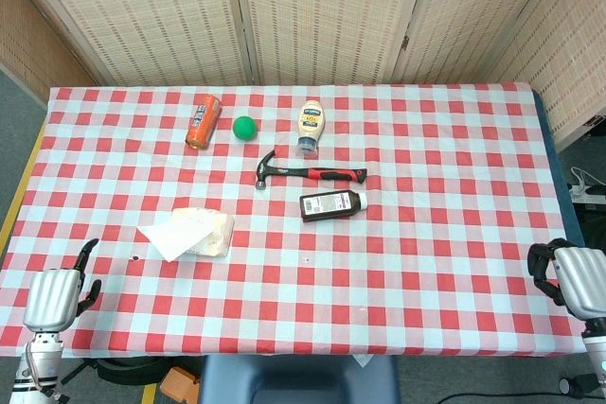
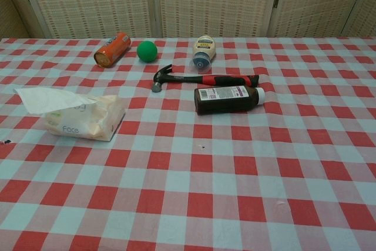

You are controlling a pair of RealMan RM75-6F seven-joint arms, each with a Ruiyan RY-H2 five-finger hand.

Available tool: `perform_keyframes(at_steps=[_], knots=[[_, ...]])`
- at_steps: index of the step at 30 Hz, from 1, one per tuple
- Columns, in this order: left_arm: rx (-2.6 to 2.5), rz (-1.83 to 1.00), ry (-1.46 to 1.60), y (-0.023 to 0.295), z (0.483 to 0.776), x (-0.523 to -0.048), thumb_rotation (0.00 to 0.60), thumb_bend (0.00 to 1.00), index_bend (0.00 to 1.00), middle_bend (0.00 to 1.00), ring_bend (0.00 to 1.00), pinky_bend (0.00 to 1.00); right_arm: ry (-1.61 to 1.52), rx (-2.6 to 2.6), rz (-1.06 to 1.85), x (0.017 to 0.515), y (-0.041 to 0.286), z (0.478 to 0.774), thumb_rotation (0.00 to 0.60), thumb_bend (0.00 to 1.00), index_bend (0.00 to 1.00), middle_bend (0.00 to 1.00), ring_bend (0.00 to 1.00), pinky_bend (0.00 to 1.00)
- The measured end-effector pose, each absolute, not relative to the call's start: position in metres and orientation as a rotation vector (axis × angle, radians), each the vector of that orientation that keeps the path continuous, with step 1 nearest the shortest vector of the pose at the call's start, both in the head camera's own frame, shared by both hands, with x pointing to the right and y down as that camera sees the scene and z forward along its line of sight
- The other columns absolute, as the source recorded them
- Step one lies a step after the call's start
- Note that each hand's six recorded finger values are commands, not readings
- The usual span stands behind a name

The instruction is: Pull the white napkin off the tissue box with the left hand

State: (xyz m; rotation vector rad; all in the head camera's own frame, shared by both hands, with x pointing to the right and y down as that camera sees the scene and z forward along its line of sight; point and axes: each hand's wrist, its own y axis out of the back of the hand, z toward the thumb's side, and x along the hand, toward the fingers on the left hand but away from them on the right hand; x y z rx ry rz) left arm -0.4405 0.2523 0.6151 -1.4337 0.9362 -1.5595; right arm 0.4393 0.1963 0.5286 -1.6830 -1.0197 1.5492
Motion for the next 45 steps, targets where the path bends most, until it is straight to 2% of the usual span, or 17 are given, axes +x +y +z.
perform_keyframes(at_steps=[12, 24, 27, 28, 29, 31, 33, 37, 45], knots=[[-1.426, -1.533, 0.894, 0.251, 0.618, -0.432, 0.6, 0.39, 0.18, 0.92, 0.89, 1.0, -1.034, -1.688, 1.536, 0.439, 0.195, 0.527, 0.6, 0.92, 0.81, 0.67, 0.47, 0.73], [-1.516, -1.44, 0.926, 0.23, 0.668, -0.386, 0.6, 0.39, 0.22, 0.94, 0.89, 1.0, -1.014, -1.698, 1.561, 0.441, 0.195, 0.53, 0.6, 0.92, 0.81, 0.67, 0.47, 0.73], [-1.493, -1.406, 0.936, 0.221, 0.675, -0.379, 0.6, 0.39, 0.29, 0.94, 0.89, 1.0, -1.01, -1.701, 1.569, 0.441, 0.195, 0.531, 0.6, 0.92, 0.81, 0.67, 0.47, 0.73], [-1.481, -1.393, 0.943, 0.218, 0.678, -0.377, 0.6, 0.39, 0.34, 0.95, 0.89, 1.0, -1.009, -1.702, 1.569, 0.441, 0.195, 0.531, 0.6, 0.92, 0.81, 0.67, 0.47, 0.73], [-1.47, -1.383, 0.948, 0.215, 0.68, -0.376, 0.6, 0.41, 0.4, 0.95, 0.89, 1.0, -1.008, -1.703, 1.568, 0.441, 0.195, 0.531, 0.6, 0.92, 0.81, 0.67, 0.47, 0.73], [-1.438, -1.36, 0.96, 0.209, 0.684, -0.374, 0.6, 0.47, 0.6, 0.96, 0.9, 1.0, -1.005, -1.705, 1.567, 0.44, 0.197, 0.531, 0.6, 0.92, 0.81, 0.67, 0.47, 0.73], [-1.409, -1.342, 0.968, 0.205, 0.686, -0.373, 0.6, 0.5, 0.69, 0.96, 0.91, 1.0, -1.002, -1.706, 1.567, 0.44, 0.196, 0.531, 0.6, 0.92, 0.81, 0.67, 0.47, 0.73], [-1.376, -1.292, 1.019, 0.199, 0.689, -0.37, 0.6, 0.51, 0.7, 0.97, 0.91, 1.0, -0.988, -1.71, 1.58, 0.44, 0.196, 0.533, 0.6, 0.92, 0.81, 0.67, 0.47, 0.73], [-1.338, -1.244, 1.035, 0.192, 0.666, -0.384, 0.6, 0.52, 0.72, 0.98, 0.91, 1.0, -0.967, -1.713, 1.591, 0.439, 0.199, 0.535, 0.6, 0.92, 0.81, 0.67, 0.47, 0.73]])
